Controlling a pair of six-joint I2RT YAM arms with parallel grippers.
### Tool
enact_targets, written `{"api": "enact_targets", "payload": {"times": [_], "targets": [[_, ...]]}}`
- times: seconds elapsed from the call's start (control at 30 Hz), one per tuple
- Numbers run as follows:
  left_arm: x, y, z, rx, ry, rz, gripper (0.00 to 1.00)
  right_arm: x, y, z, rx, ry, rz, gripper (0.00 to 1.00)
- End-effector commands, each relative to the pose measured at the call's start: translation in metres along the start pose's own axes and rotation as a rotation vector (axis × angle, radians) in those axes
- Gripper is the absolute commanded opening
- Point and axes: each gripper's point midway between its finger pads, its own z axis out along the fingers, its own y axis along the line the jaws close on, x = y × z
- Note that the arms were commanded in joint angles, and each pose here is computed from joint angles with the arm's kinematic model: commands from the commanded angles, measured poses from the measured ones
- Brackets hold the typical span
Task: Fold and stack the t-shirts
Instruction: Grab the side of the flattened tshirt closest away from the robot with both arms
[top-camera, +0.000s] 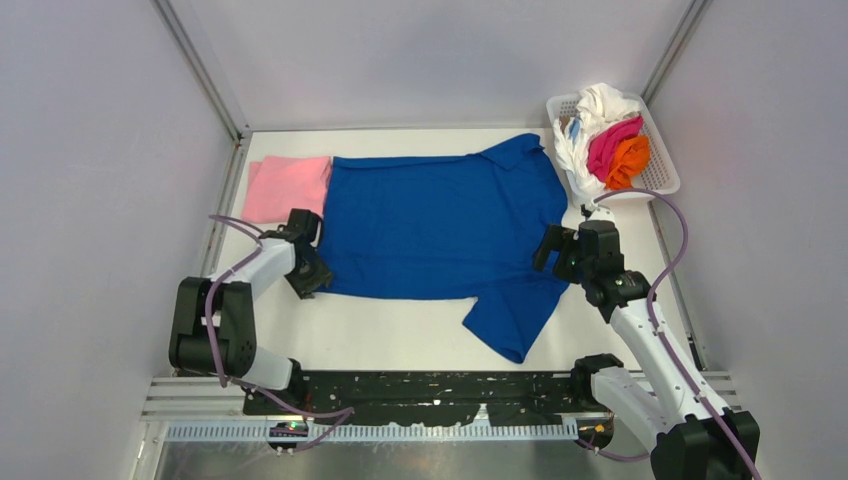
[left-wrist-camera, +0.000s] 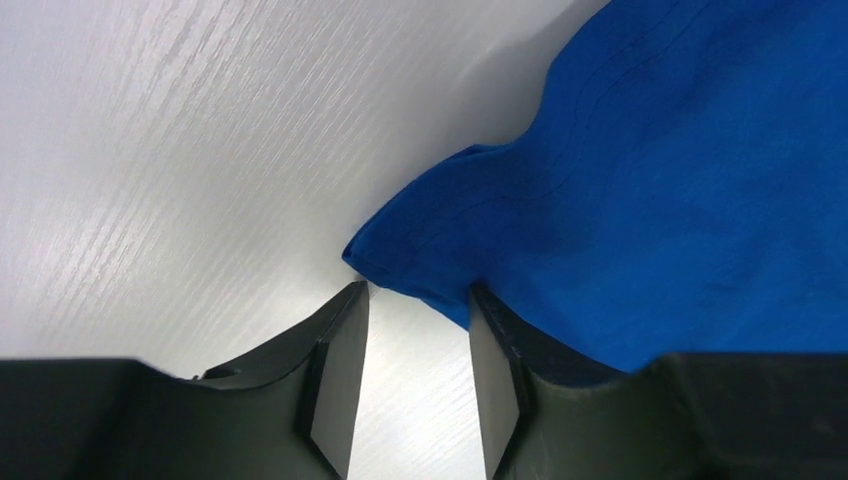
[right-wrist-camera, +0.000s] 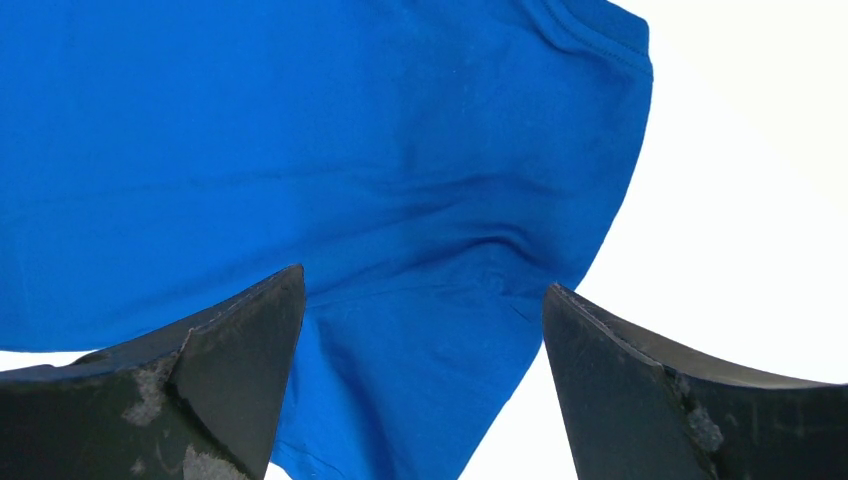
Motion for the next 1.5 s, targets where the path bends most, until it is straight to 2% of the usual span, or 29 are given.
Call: {"api": "enact_targets", "payload": {"times": [0.0,0.2,0.3,0.53,0.67,0.83,1.0,1.2,1.37,1.47], "targets": [[-0.018,-0.017,-0.002,0.040,-0.036,-0.001,0.40,-0.015,0.000,-0.003,0.005,-0.059,-0.006,0.95],[-0.028,-0.026,-0.001,0.055,-0.055,0.011,0.17,-0.017,-0.002,-0.004,0.022,-0.066,-0.006,0.95],[-0.031,-0.027,-0.001,0.053,-0.060,0.018,0.00,-0.018,-0.003,-0.005,0.028,-0.070,-0.007,0.95],[-0.026,-0.034,-0.003,0.126,-0.062,0.041,0.00,-0.017,-0.002,-0.007,0.020,-0.068,-0.019,0.95],[-0.017,-0.016,-0.013,0.125,-0.097,0.026,0.00,-0.015,0.013,-0.016,-0.022,-0.042,-0.065,0.95],[0.010,0.008,-0.015,0.139,-0.096,0.007,0.00,0.020,0.053,-0.037,-0.100,0.047,-0.258,0.96],[0.030,0.016,-0.012,0.191,-0.086,-0.010,0.00,0.061,0.065,-0.067,-0.150,0.170,-0.445,1.00],[0.029,0.019,-0.022,0.222,-0.126,-0.023,0.00,0.133,0.093,-0.094,-0.339,0.366,-0.558,0.90],[0.026,0.019,-0.028,0.241,-0.158,-0.025,0.00,0.171,0.087,-0.095,-0.281,0.459,-0.688,0.78],[0.022,0.019,-0.032,0.244,-0.175,-0.021,0.00,0.185,0.085,-0.089,-0.239,0.479,-0.756,0.74]]}}
